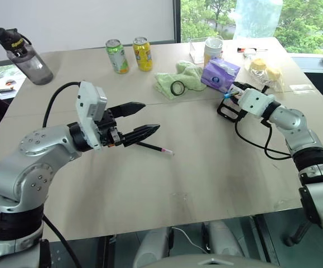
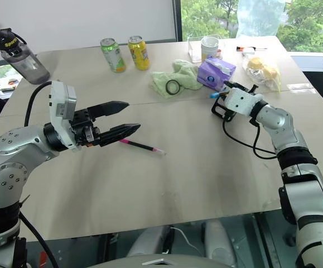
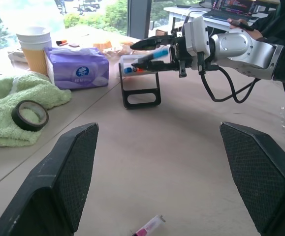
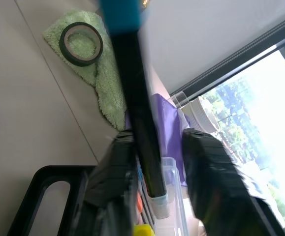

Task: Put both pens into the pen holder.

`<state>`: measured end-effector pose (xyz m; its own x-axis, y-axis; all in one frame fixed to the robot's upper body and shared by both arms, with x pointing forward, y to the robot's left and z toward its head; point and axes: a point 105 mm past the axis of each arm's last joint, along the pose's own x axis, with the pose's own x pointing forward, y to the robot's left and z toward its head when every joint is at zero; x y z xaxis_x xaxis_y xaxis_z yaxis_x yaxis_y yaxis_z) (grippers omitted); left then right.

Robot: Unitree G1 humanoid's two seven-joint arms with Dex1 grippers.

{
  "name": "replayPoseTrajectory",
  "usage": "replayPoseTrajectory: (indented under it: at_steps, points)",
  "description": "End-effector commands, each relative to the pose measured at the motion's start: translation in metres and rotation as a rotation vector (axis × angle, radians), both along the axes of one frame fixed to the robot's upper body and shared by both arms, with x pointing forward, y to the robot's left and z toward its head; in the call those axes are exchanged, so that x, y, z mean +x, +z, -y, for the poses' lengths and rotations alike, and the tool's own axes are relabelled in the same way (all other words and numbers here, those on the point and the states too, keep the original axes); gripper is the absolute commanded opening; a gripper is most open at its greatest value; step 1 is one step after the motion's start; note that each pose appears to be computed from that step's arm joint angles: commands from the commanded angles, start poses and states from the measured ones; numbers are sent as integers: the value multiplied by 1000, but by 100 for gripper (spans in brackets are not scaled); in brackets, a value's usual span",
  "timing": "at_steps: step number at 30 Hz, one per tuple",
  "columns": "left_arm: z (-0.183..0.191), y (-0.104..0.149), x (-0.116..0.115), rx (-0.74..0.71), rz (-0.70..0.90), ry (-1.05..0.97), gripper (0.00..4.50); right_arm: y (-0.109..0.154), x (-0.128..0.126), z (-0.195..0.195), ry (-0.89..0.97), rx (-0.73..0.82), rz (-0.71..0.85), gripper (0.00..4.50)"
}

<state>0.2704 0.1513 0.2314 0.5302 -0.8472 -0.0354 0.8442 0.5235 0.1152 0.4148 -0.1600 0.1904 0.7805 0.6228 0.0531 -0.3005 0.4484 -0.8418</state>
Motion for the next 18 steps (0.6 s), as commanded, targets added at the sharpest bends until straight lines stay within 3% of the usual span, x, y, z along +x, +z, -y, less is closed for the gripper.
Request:
replayPoseTrajectory:
  at_steps: [1, 2, 4, 14, 18]
  points:
    - [0, 8, -4, 2, 35, -9, 407, 22, 2, 3, -11, 73, 57, 343]
    - [0, 8, -4, 2, 35, -8, 407, 22, 2, 4, -15, 80, 57, 392]
    - [0, 8, -4, 1, 35, -8, 407, 23, 2, 4, -17, 88, 57, 444]
    - [-1, 8, -3, -2, 33, -11, 407, 35, -5, 0, 18, 166, 62, 444]
    - [-6, 6, -1, 1, 33, 14, 407, 38, -14, -20, 103, 248, -31, 444]
